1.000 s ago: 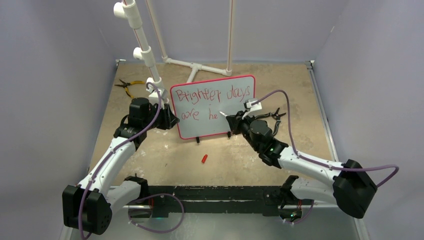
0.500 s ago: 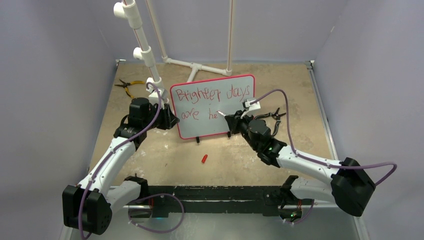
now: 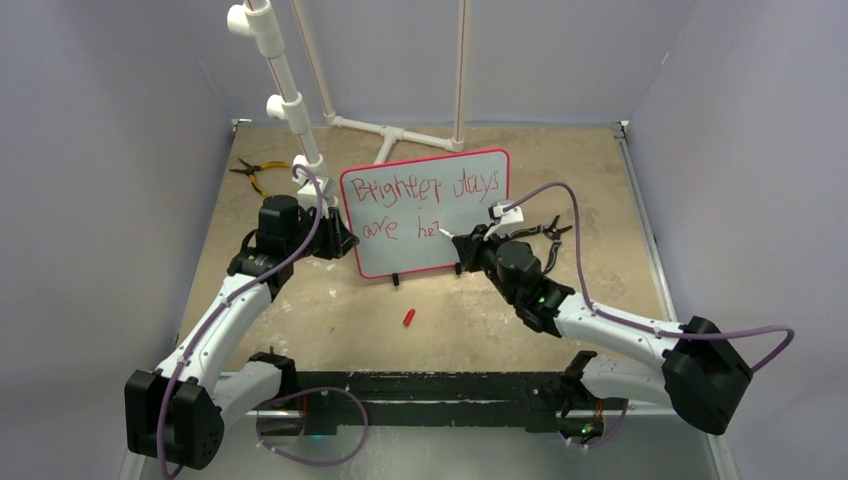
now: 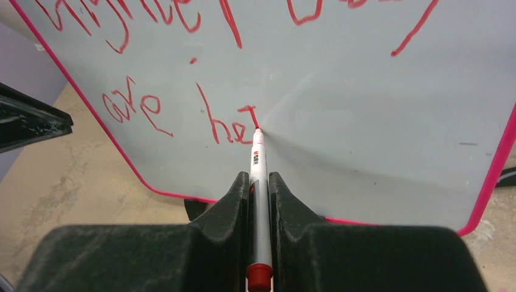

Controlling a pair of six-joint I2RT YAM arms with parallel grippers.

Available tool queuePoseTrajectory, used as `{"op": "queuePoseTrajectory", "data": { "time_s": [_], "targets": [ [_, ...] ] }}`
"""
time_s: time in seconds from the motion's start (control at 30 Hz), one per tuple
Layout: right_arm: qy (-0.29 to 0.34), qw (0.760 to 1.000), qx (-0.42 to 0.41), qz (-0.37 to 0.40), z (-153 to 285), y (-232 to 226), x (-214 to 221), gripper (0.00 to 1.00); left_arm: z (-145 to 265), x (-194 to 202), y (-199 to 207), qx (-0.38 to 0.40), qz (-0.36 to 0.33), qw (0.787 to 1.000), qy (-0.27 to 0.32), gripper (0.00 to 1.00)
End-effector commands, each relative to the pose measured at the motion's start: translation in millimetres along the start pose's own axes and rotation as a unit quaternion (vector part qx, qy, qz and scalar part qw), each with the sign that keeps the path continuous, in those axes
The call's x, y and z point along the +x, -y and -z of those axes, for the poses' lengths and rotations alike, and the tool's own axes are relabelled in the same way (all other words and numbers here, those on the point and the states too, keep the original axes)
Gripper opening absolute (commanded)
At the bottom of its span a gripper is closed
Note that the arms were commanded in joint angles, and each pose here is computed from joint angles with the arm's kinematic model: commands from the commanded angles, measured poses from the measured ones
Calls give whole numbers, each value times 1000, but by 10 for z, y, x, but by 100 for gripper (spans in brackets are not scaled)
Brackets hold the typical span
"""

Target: Write a sentence on the whiteboard

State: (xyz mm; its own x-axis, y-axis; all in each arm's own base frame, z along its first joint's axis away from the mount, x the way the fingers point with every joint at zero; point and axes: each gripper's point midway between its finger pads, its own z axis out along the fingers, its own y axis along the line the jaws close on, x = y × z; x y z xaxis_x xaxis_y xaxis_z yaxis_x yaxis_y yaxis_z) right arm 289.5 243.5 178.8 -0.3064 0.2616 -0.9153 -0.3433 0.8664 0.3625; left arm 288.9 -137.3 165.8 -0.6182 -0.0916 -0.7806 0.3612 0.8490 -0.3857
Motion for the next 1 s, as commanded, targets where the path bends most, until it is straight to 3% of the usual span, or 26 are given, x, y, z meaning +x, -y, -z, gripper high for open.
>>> {"op": "queuePoseTrajectory", "data": {
  "time_s": [0.0,0.97],
  "targets": [
    [-25,999,19,-2,16,134,211,0,2,-27,-15,1,-6,1000,11,26],
    [65,998,13,-22,27,20,-343,0,8,-28,-25,-2,-7,1000,12,26]
  ]
}}
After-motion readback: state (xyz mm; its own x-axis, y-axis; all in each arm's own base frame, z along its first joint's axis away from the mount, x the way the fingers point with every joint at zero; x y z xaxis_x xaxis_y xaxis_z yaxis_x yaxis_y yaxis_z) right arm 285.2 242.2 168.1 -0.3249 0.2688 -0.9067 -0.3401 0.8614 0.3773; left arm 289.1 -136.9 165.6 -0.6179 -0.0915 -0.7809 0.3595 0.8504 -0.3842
